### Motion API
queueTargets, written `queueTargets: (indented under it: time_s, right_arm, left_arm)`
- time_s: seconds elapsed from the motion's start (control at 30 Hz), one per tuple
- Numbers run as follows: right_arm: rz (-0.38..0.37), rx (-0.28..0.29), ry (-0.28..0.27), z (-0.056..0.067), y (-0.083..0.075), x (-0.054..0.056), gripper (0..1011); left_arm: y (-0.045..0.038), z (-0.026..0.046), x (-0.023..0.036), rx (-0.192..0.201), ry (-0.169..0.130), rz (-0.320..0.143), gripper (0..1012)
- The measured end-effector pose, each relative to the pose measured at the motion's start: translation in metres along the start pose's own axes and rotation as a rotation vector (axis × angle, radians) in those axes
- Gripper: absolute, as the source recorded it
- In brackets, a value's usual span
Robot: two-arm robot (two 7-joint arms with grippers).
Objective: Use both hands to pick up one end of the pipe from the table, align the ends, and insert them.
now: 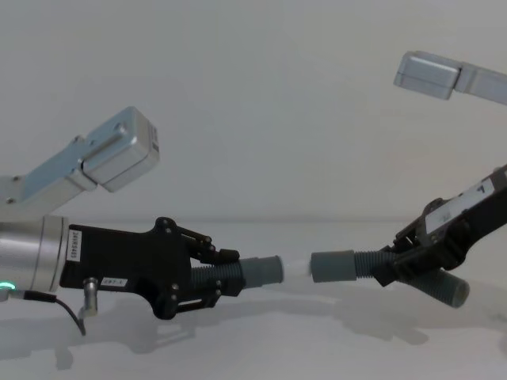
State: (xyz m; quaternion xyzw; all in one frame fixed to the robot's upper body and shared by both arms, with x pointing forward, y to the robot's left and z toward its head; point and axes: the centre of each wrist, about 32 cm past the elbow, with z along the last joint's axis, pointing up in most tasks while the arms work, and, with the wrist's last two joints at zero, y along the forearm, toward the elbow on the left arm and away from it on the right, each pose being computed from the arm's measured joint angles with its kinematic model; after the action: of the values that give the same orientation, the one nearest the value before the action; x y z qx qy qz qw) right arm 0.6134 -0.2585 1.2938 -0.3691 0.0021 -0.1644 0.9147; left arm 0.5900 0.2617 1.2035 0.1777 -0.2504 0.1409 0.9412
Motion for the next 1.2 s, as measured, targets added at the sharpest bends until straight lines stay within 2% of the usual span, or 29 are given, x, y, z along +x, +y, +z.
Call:
queueTargets:
  time_s: [1.2]
  right_arm:
    - [0.021, -0.001, -0.017, 0.0055, 0.004, 0.0036, 274]
  left_arm:
    - [0.0, 0.0, 0.0, 0.0, 0.0, 0.0, 314]
